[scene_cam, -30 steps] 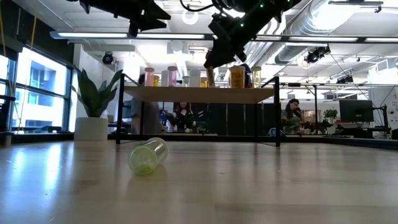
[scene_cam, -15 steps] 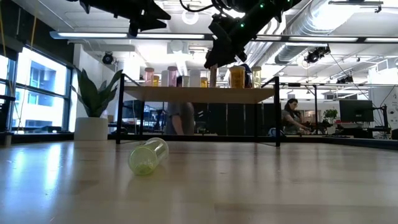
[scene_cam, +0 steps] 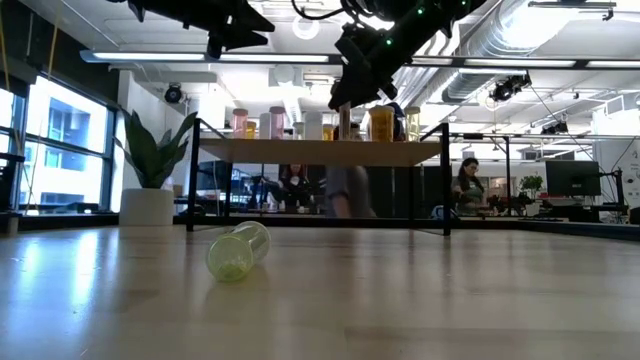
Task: Pick and place medicine bottles onto shelf by color
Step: Put the white yellow pill bottle on the shelf, then put the yellow pill bottle on the shelf
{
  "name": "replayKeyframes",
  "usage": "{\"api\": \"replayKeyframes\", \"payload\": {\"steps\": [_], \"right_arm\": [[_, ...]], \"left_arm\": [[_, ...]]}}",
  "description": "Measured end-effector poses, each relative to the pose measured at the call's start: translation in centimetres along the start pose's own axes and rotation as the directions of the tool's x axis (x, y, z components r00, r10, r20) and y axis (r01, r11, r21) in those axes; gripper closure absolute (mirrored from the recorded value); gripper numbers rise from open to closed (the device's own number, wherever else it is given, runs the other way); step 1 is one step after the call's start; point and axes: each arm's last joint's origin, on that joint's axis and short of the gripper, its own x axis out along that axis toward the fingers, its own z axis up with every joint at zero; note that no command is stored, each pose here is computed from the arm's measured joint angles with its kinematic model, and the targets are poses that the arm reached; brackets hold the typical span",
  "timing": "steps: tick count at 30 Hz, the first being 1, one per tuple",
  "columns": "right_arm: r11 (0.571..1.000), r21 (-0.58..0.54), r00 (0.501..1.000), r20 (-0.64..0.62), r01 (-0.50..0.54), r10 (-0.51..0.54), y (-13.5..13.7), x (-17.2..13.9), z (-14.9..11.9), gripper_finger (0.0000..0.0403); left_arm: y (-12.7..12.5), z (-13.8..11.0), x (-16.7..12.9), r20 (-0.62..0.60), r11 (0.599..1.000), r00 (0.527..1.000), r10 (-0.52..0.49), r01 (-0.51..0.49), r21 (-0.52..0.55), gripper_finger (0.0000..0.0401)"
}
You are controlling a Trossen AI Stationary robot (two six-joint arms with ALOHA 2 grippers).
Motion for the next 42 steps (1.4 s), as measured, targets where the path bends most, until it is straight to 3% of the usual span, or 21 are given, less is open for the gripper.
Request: {"api": "replayKeyframes", "payload": {"steps": [18,27,31,35,38,42], "right_arm": [[1.000,0.012,0.997,0.072,0.000,-0.001,-0.3,-1.6,2.6,0.0292],[0.994,0.064,0.996,0.005,-0.088,0.088,3.1,-5.0,5.0,0.0292],[0.974,0.163,0.986,-0.031,-0.158,0.165,5.2,-6.7,5.5,0.0292],[0.918,0.326,0.965,-0.054,-0.228,0.258,7.2,-7.7,5.4,0.0292],[0.881,0.395,0.944,-0.086,-0.262,0.320,8.6,-8.2,4.9,0.0292],[0.870,0.433,0.925,-0.171,-0.238,0.339,10.0,-8.9,3.8,0.0292]], "left_arm": [[0.0,-0.3,0.0,-0.026,1.000,1.000,-0.001,0.001,-0.004,0.0201],[-0.5,-0.4,-2.0,-0.107,0.995,0.993,-0.054,0.062,0.074,0.0201],[-0.7,-0.2,-3.3,-0.129,0.996,0.990,-0.053,0.062,0.067,0.0201],[-0.9,-0.4,-4.4,-0.173,0.998,0.983,-0.060,0.064,0.017,0.0201],[-1.1,-0.7,-4.8,-0.209,0.990,0.968,-0.136,0.125,-0.067,0.0201],[-2.0,-1.2,-5.1,-0.264,0.968,0.935,-0.235,0.202,-0.146,0.0201]]}}
